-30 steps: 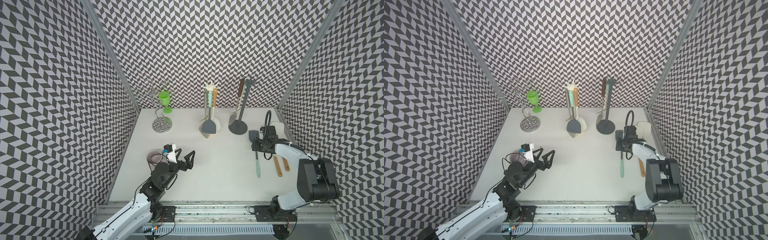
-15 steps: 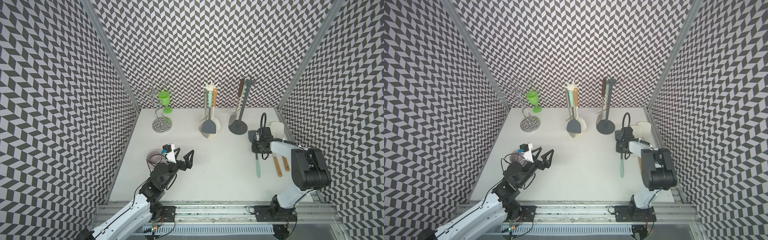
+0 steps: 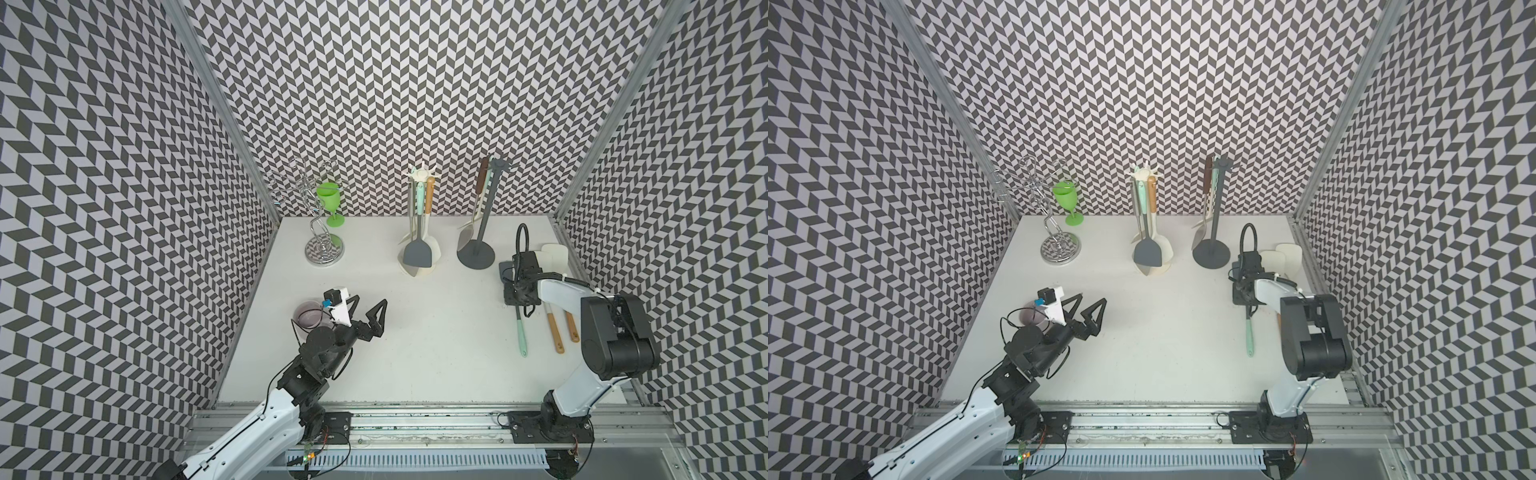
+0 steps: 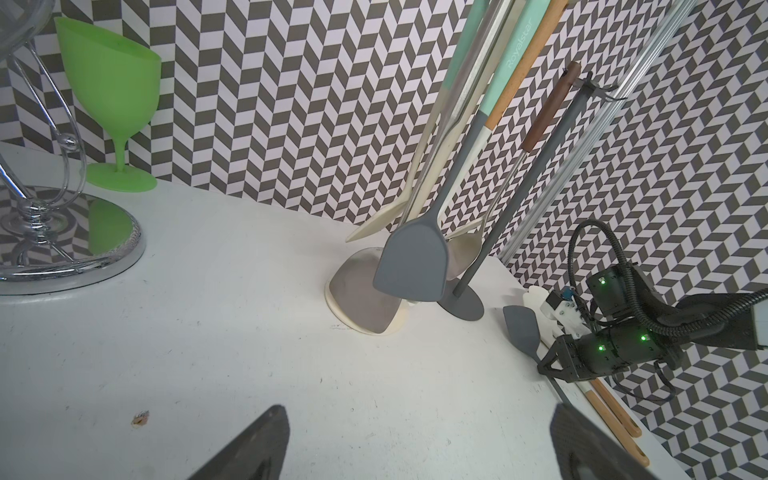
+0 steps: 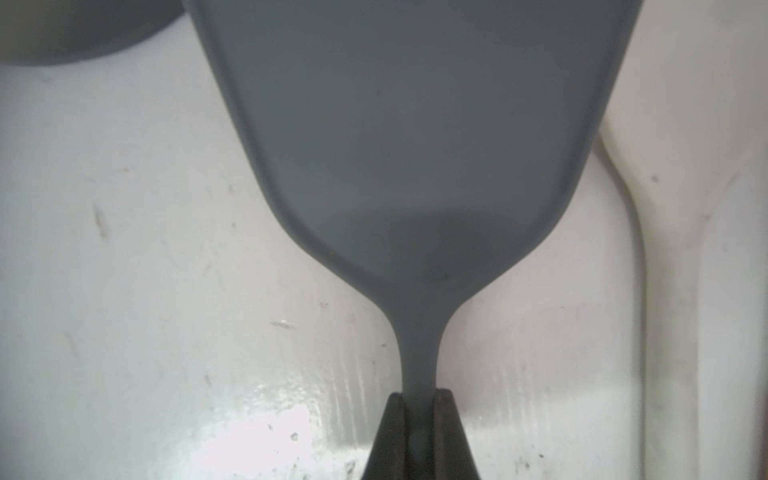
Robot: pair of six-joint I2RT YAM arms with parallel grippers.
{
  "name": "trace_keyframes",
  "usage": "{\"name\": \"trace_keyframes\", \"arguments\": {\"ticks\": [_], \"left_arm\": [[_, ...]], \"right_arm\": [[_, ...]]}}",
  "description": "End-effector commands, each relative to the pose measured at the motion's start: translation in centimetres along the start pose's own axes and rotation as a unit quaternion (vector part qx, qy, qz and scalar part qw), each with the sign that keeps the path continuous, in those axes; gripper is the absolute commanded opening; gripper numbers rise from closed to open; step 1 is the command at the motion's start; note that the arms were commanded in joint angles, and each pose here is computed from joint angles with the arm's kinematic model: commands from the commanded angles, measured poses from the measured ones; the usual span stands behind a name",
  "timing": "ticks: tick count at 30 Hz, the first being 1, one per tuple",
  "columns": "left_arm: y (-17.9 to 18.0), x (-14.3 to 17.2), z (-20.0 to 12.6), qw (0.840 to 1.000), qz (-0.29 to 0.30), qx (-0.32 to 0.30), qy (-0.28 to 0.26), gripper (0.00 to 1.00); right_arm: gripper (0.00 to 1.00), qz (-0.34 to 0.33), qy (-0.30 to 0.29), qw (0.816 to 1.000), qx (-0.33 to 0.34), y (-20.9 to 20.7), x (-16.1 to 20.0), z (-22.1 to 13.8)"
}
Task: Take the spatula off the kitchen utensil rack
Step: Adjust the spatula at the center of the board.
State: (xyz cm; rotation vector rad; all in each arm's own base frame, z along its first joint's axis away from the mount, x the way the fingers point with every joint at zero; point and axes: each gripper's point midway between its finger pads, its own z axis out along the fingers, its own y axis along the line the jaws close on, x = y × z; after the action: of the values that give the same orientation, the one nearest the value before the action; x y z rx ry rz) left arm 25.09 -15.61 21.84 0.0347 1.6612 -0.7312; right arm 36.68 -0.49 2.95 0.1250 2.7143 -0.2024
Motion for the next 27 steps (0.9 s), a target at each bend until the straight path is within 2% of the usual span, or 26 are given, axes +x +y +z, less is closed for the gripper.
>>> {"name": "trace_keyframes", "arguments": {"ticks": [1,14,22,23,25,27], "left_arm": [[0.4,0.1,-0.1,1.000,0.009,-0.006,-0.003,1.00],[0.4,-0.1,-0.4,1.000,0.010,-0.005,-0.008,1.00],[0.4,-0.1,-0.4,1.000,0.011,-0.005,-0.008,1.00],[0.4,0.0,-0.4,1.000,0.011,-0.005,-0.008,1.00],[0.4,0.0,-0.4,1.000,0.011,-0.004,-0.007,1.00],[0.3,-0.1,-0.4,1.000,0.011,-0.003,-0.008,1.00]], "right_arm": [[0.00,-0.008,-0.037,0.998,0.044,-1.7,-2.1,-1.8],[0.00,-0.013,0.005,0.997,0.069,-3.2,0.1,1.2],[0.01,-0.021,0.005,0.996,0.082,-3.7,0.3,1.4],[0.07,-0.021,0.003,0.996,0.086,-3.8,0.2,1.4],[0.27,-0.022,0.000,0.996,0.088,-3.9,0.0,1.3],[0.37,-0.020,-0.005,0.996,0.088,-3.9,-0.3,0.9]]}}
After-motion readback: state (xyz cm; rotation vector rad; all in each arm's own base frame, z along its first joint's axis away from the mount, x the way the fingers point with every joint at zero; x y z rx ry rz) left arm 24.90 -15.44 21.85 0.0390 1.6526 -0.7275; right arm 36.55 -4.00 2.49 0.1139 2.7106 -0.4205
